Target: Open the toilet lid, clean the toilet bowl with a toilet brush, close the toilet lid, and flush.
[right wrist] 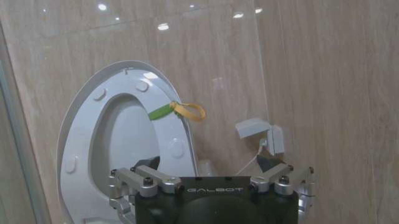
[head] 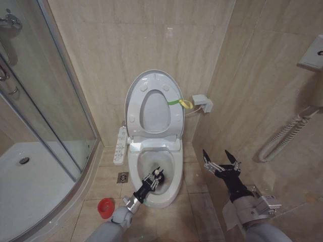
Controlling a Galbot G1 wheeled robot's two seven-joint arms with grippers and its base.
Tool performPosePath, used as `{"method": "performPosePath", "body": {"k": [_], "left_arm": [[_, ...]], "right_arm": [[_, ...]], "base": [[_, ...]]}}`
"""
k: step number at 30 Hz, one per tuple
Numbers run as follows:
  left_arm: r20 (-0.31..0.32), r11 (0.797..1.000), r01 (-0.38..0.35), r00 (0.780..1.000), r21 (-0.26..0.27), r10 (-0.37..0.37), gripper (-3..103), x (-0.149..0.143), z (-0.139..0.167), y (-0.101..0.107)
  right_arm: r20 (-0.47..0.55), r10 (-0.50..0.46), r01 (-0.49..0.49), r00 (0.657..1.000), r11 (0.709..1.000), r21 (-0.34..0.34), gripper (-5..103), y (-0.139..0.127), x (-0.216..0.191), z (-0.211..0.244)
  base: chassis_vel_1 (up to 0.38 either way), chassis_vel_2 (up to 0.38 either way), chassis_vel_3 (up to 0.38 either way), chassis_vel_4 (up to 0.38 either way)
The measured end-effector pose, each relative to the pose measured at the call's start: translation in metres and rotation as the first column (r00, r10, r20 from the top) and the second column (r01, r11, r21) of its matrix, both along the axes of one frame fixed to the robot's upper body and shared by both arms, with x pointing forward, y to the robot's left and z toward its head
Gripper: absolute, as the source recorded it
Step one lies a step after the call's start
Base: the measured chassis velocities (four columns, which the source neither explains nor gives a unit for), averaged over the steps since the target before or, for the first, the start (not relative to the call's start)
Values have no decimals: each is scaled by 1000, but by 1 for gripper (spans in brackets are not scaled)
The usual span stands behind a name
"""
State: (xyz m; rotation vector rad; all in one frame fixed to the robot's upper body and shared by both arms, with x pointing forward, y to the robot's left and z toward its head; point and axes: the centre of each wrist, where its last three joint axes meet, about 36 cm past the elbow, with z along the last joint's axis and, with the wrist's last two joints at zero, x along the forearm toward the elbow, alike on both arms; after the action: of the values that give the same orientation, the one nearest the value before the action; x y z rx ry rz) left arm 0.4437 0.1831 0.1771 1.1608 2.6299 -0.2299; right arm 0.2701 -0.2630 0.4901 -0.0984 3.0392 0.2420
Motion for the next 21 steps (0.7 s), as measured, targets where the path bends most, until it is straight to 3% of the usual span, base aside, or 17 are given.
{"method": "performPosePath", "body": {"k": [5, 9, 12, 15, 21], "left_arm": [[16, 1000, -18, 1000, 10, 18, 22, 3, 6, 16], [49, 999, -36, 998, -5, 36, 22, 18, 20, 17], [76, 998, -47, 996, -34, 50, 22, 30, 34, 9], [99, 996, -39, 994, -83, 47, 19, 42, 62, -12], [113, 994, -9, 993, -109, 21, 19, 46, 75, -31]], "right_arm": [[0, 0, 0, 1000, 1000, 0, 100, 0, 0, 0], [0, 0, 0, 1000, 1000, 0, 100, 0, 0, 0], [0, 0, 0, 1000, 1000, 0, 100, 0, 0, 0], [0, 0, 0, 1000, 1000, 0, 100, 0, 0, 0], [0, 0, 0, 1000, 1000, 0, 100, 0, 0, 0]], "base": [[0, 0, 0, 0], [0, 0, 0, 0], [0, 0, 0, 0], [0, 0, 0, 0], [0, 0, 0, 0]]}}
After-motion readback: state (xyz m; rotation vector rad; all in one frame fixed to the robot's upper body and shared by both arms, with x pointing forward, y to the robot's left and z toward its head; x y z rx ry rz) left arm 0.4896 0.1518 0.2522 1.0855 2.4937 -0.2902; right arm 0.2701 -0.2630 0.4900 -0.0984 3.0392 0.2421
